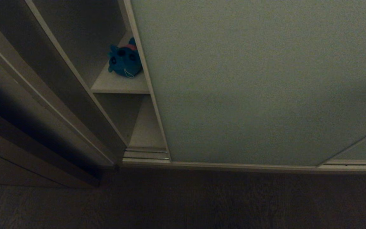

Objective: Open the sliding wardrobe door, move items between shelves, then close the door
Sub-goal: Close the door

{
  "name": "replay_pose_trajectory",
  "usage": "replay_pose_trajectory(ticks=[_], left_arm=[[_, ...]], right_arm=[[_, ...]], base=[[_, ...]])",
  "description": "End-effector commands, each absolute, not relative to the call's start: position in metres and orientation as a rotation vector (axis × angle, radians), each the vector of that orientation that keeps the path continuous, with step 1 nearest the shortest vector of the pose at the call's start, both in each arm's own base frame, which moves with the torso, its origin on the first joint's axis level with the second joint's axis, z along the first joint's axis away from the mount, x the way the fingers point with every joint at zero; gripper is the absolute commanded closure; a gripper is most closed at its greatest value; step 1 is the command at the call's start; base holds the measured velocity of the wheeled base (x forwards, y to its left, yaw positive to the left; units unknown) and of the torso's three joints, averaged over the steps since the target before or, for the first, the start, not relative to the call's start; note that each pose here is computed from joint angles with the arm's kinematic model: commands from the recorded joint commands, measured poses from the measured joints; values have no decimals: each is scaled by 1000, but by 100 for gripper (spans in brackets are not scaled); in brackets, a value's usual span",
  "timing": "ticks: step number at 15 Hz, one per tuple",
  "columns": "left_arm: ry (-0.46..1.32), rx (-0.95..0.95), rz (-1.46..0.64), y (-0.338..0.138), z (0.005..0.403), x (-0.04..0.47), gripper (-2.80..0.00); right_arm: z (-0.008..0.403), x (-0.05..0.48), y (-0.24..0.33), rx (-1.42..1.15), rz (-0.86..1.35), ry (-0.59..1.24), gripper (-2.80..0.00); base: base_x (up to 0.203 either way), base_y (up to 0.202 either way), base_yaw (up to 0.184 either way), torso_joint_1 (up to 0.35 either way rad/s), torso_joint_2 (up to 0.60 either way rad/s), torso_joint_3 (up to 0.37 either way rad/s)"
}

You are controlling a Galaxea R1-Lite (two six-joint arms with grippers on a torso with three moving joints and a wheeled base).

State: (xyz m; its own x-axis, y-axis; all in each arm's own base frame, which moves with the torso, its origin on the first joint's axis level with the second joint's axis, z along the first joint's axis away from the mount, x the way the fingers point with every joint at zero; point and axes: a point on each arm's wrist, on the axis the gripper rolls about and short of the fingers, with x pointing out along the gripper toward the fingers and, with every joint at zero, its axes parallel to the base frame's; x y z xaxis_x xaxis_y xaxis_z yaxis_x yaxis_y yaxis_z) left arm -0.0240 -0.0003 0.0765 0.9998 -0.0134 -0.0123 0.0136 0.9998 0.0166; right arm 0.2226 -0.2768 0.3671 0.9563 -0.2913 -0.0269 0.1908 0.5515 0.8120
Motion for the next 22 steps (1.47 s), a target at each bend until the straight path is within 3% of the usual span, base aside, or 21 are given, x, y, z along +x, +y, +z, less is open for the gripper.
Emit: replay_pose_trajectory(ticks=[1,11,22], left_arm=[[14,17,-14,0,76,-24,0],[14,17,-14,0,76,-24,0],[14,17,-14,0,76,-24,0]], right_arm=[[374,221,-265,939,-259,-116,0],[377,203,-210,957,-198,-66,0],[367,192,-184,917,-188,-22,0]], base=[[0,0,0,0,0,0],[0,0,0,0,0,0],[0,0,0,0,0,0]])
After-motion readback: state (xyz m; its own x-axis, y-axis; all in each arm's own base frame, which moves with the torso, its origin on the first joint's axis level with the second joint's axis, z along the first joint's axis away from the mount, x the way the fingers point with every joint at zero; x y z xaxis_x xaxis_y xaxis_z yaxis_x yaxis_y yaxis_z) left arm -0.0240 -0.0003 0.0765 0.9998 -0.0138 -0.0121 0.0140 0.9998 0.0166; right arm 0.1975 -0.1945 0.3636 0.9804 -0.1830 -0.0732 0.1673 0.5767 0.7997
